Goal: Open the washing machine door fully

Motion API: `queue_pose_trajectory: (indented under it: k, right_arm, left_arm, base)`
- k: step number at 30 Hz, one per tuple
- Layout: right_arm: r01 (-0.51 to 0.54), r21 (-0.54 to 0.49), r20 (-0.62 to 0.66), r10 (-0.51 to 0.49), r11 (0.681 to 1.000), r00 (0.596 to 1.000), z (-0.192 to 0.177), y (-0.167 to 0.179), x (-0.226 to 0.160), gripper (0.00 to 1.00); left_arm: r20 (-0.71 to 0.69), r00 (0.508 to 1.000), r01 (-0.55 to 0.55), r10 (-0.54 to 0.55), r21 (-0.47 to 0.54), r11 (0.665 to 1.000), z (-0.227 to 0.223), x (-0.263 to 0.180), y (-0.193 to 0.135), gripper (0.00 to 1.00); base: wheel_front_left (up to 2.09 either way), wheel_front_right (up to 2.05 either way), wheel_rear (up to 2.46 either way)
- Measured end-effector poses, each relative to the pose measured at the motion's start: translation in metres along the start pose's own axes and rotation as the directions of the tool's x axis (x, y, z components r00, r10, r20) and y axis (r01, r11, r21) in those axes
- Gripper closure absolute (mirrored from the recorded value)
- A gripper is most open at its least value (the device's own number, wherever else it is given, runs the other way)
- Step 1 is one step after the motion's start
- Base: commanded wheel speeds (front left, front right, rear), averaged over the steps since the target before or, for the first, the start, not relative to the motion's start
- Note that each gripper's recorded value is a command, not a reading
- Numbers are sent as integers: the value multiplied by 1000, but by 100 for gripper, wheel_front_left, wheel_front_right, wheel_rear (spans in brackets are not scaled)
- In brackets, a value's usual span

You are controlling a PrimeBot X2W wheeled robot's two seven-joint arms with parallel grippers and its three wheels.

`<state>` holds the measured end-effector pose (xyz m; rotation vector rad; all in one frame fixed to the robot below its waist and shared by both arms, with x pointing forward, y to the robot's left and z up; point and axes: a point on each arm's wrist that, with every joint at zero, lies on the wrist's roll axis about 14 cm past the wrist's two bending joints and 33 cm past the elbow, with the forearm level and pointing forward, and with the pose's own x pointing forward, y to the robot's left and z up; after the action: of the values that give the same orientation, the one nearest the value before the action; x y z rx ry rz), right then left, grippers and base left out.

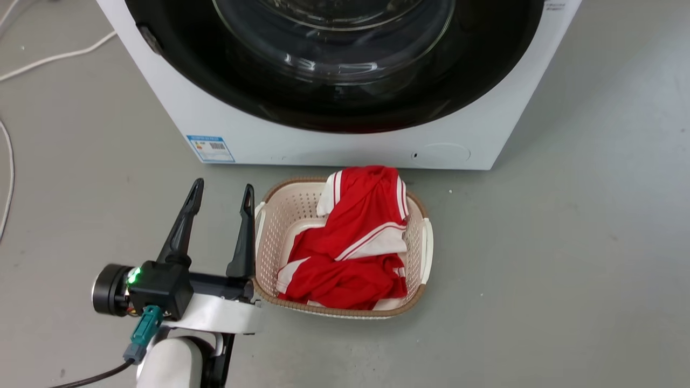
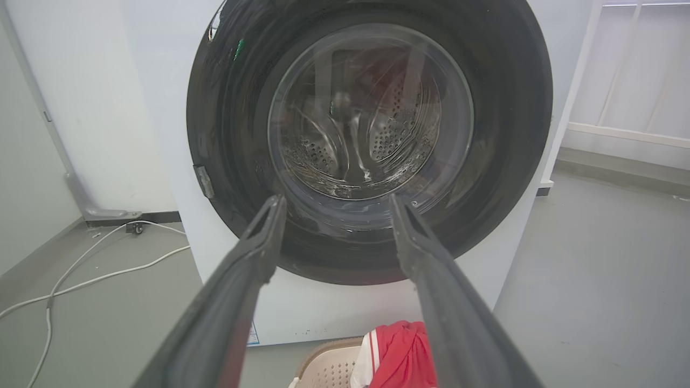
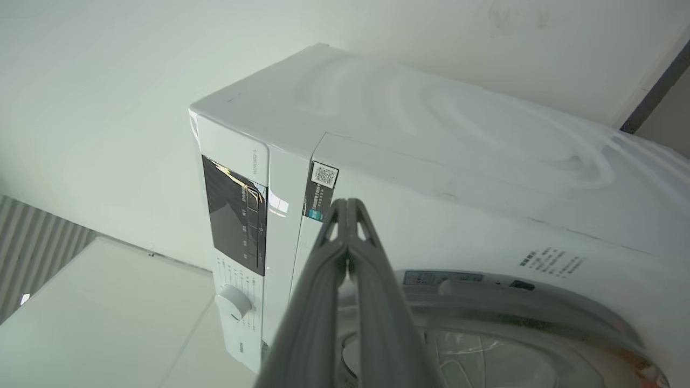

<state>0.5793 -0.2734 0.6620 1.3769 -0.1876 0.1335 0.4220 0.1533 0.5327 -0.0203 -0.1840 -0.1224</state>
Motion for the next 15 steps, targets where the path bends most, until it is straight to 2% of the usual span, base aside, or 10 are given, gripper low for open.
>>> queue_pose_trajectory:
  k: [6, 11, 15]
  right_arm:
    - [25, -185, -199, -62, 982, 978, -38, 1, 40, 100]
    - [35, -301, -383, -154, 953, 911, -88, -13, 58, 100]
    - [35, -362, -470, -215, 931, 856, -116, -24, 67, 100]
  left_arm:
    - [-4, 1000, 2, -2, 3, 1000, -7, 10, 2, 0]
    - [-16, 1000, 2, -2, 7, 1000, -16, 18, 4, 0]
    - [-28, 1000, 6, -6, 7, 1000, -23, 22, 5, 0]
  base:
    - [0, 0, 0]
    - [0, 0, 0]
    - [0, 0, 0]
